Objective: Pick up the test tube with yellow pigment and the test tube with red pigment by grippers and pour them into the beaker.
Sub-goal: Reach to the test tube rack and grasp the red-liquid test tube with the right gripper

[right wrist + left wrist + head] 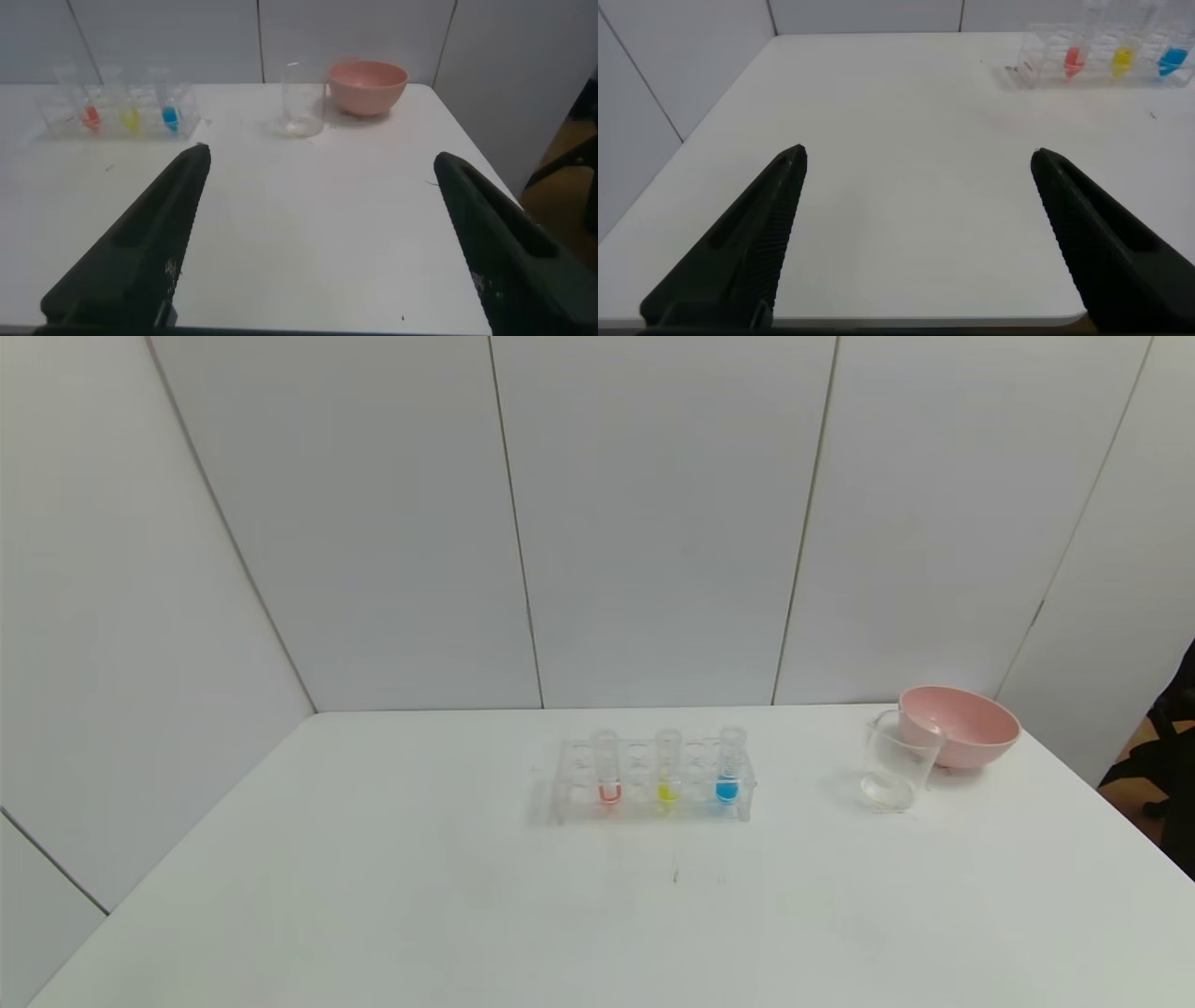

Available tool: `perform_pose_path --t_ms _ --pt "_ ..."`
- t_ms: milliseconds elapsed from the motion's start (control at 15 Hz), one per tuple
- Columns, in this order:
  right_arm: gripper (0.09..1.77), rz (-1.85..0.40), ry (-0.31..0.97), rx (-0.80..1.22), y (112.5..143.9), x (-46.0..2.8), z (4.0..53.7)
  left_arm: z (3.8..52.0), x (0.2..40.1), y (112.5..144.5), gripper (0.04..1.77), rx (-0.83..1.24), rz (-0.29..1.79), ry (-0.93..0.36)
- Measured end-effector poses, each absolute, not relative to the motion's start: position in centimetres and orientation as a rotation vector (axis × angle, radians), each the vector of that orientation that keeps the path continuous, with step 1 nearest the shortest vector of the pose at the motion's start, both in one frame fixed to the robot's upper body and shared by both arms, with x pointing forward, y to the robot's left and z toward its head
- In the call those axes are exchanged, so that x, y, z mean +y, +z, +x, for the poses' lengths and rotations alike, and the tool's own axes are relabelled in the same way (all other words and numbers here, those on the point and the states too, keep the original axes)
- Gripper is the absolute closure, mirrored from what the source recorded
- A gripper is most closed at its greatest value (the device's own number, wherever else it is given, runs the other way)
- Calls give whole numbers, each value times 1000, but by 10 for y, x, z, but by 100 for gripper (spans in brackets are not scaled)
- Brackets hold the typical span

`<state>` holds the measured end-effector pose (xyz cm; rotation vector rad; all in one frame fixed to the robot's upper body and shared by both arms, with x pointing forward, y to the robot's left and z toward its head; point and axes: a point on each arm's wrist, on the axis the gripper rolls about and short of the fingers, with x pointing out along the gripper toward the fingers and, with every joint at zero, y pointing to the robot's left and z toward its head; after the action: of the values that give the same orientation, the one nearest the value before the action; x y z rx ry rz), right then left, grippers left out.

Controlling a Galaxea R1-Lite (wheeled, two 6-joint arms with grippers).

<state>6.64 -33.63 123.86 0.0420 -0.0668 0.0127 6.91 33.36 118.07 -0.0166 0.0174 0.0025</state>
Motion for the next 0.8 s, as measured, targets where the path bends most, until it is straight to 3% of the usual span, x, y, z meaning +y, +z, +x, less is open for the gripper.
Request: perform_pose_path --t_ms 800 --pt "15 0 134 123 1315 -333 134 69 334 1181 9 17 -16 3"
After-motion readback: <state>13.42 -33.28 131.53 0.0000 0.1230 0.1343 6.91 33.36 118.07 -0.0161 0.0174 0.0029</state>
